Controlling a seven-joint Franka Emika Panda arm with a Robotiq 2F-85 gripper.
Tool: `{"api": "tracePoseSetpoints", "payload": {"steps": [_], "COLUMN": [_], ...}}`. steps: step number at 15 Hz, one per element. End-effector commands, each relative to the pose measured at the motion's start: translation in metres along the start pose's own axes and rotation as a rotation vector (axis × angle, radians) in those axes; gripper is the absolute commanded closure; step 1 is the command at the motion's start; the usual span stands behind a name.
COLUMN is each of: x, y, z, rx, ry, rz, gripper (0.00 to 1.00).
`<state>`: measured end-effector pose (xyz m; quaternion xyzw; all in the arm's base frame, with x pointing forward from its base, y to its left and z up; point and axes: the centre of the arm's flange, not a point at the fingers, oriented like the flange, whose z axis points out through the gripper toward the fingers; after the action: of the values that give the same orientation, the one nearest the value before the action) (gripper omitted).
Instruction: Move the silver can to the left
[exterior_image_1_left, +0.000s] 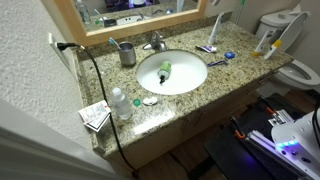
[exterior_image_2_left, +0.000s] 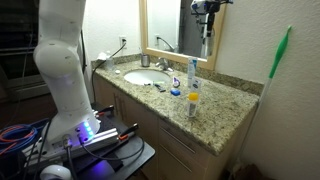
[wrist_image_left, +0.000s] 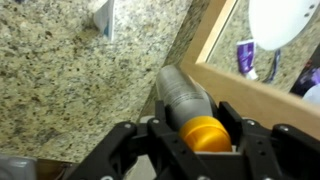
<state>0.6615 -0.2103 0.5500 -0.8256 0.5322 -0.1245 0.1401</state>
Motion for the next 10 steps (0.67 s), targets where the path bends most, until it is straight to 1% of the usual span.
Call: {"api": "tracePoseSetpoints", "payload": {"steps": [1,2,3,4,5,6,7,8,9,10], "x": [-0.094,-0.11,-0.081,-0.096,-0.1,-0.097,-0.098,-0.105,-0.117,-0.13], "y": [-0.025,-0.029,-0.043,-0.049,-0.052,-0.05,-0.047,-0.044,-0.038,-0.037], "z": [0.001,0.006,0.001,0.004,0.005,0.006,0.023,0.035,0.047,0.058], "rx": [0.007,0.0,0.014,0.011,0.011,0.01,-0.032,-0.057,-0.077,-0.095], "ry": [-0.077,-0.112,-0.069,-0.084,-0.087,-0.084,-0.055,-0.065,-0.044,-0.049], "rz": [-0.187,-0.235,-0.157,-0.171,-0.171,-0.166,-0.184,-0.209,-0.254,-0.289], "gripper": [0.69,0.69,0.69,0.44,0.44,0.69,0.69,0.69,0.69,0.69]}}
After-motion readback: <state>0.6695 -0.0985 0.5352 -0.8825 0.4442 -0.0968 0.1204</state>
